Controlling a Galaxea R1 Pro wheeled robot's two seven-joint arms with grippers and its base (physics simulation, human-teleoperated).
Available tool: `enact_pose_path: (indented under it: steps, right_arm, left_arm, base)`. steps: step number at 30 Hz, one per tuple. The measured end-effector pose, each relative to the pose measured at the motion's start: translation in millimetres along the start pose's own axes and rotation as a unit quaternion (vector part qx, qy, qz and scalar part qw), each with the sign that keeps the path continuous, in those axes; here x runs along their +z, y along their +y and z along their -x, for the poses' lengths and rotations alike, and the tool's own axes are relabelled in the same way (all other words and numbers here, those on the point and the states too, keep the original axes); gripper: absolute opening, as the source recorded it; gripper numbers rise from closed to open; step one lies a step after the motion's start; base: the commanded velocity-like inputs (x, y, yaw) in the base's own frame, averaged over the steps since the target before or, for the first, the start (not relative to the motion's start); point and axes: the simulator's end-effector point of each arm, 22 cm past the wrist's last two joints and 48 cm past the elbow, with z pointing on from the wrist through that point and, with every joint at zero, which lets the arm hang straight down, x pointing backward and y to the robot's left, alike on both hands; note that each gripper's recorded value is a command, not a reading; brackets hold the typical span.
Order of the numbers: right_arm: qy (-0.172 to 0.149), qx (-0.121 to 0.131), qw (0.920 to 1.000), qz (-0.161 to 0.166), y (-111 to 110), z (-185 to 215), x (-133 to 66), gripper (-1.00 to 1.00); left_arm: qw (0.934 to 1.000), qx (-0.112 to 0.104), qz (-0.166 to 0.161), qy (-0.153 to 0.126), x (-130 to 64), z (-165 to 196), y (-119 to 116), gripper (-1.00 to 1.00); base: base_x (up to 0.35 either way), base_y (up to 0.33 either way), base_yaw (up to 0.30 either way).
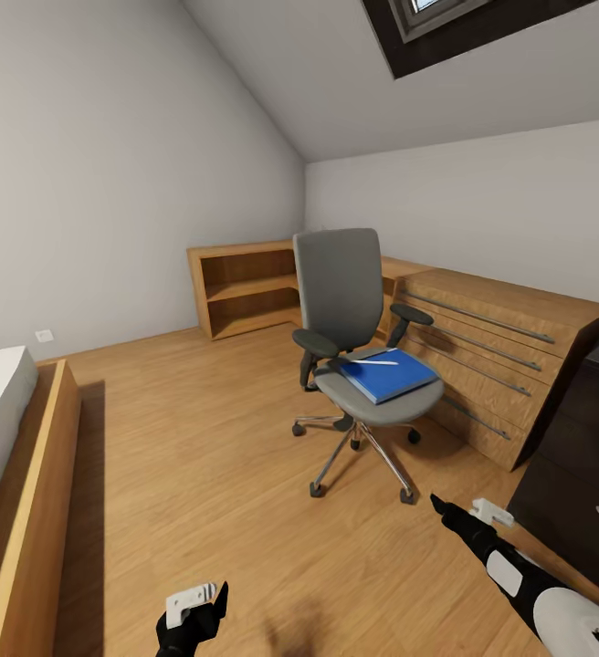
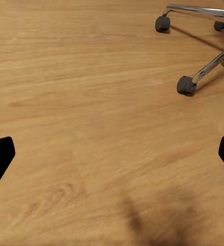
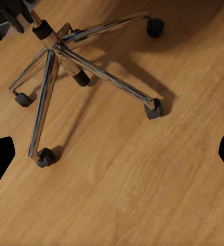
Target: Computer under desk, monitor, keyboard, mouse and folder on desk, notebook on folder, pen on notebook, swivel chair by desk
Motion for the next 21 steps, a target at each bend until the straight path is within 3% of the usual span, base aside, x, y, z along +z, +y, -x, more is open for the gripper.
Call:
enact_pose_path:
  steps: [7,15,21]
  right_arm:
    - [-0.003,-0.021,0.9997,-0.009,-8,-15,-5.0,1.0]
    - [0.01,-0.02,0.9997,-0.014,4,-26,-14.0,1.0]
    - [-0.004,-0.026,0.999,-0.036,6,-28,-24.2,1.0]
  left_arm:
    - [1.0,0.0,0.003,0.001,0.0,0,2,1.0]
    - [1.0,-0.001,0.007,0.004,-5.5,15,0,1.0]
    - [1.0,-0.001,0.007,0.003,-9.7,29,-5,1.0]
  base:
    - [0.0,0.0,0.0]
    - [0.0,0.0,-0.003]
    - [0.0,0.0,-0.089]
